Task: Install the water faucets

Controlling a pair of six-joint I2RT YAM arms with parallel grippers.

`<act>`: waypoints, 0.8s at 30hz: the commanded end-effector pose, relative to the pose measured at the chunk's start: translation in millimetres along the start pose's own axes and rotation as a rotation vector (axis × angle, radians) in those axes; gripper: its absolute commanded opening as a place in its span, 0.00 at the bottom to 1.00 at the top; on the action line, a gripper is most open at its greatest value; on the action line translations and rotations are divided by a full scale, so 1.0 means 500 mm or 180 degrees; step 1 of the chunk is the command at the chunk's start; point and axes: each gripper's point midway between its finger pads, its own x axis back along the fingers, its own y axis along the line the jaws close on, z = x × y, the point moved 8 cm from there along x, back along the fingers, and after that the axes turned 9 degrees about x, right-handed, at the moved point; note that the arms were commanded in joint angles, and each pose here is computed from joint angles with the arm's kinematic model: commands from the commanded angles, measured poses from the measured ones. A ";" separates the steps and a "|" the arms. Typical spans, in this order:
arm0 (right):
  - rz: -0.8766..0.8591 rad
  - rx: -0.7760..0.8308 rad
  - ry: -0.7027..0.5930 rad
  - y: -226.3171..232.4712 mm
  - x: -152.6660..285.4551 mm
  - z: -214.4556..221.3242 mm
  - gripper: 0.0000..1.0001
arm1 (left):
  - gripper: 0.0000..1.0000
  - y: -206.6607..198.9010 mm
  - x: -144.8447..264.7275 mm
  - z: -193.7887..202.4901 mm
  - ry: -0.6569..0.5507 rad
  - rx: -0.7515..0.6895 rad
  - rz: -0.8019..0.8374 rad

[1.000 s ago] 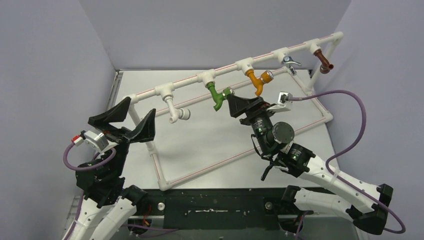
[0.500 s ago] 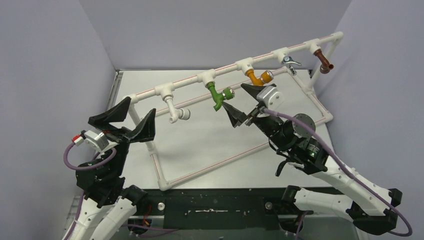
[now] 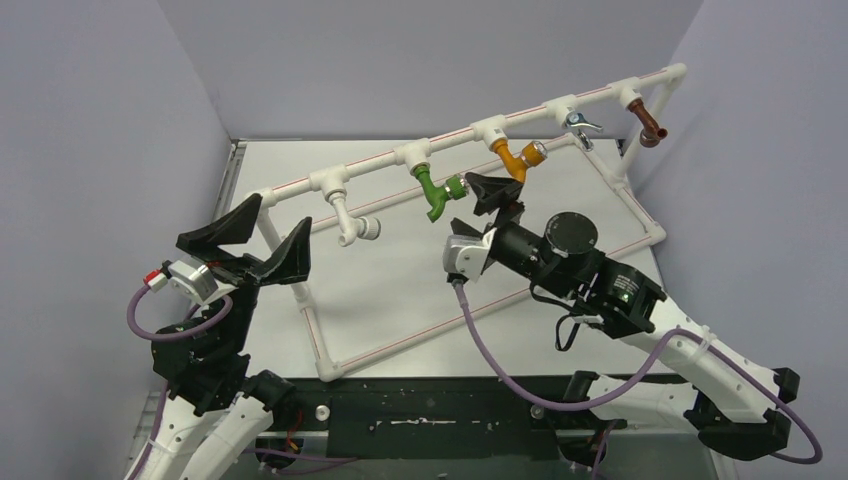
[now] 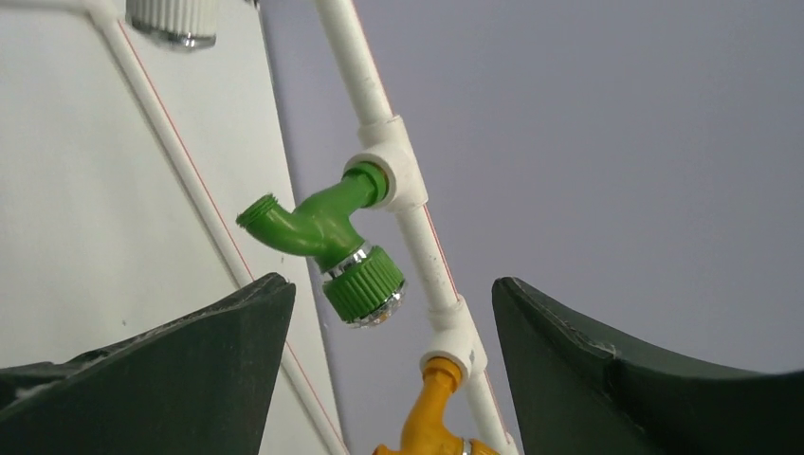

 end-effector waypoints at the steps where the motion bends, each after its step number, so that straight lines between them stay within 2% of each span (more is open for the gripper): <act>1: -0.0150 0.0878 0.0380 -0.021 0.004 0.010 0.78 | 0.94 -0.005 -0.002 -0.020 -0.0117 -0.0023 0.0028; 8: -0.0159 0.1660 0.0828 0.007 -0.017 -0.011 0.79 | 0.94 -0.005 -0.004 -0.018 -0.0106 -0.0021 0.0029; 12: 0.0031 0.1936 0.0894 0.015 -0.030 -0.012 0.79 | 0.94 -0.005 -0.002 -0.020 -0.0116 -0.0028 0.0027; 17: 0.0139 0.2164 0.1068 0.041 -0.058 -0.007 0.78 | 0.94 -0.005 -0.002 -0.020 -0.0115 -0.0026 0.0030; 24: 0.0315 0.2171 0.1098 0.063 -0.089 -0.003 0.71 | 0.94 -0.006 -0.001 -0.021 -0.0119 -0.0018 0.0038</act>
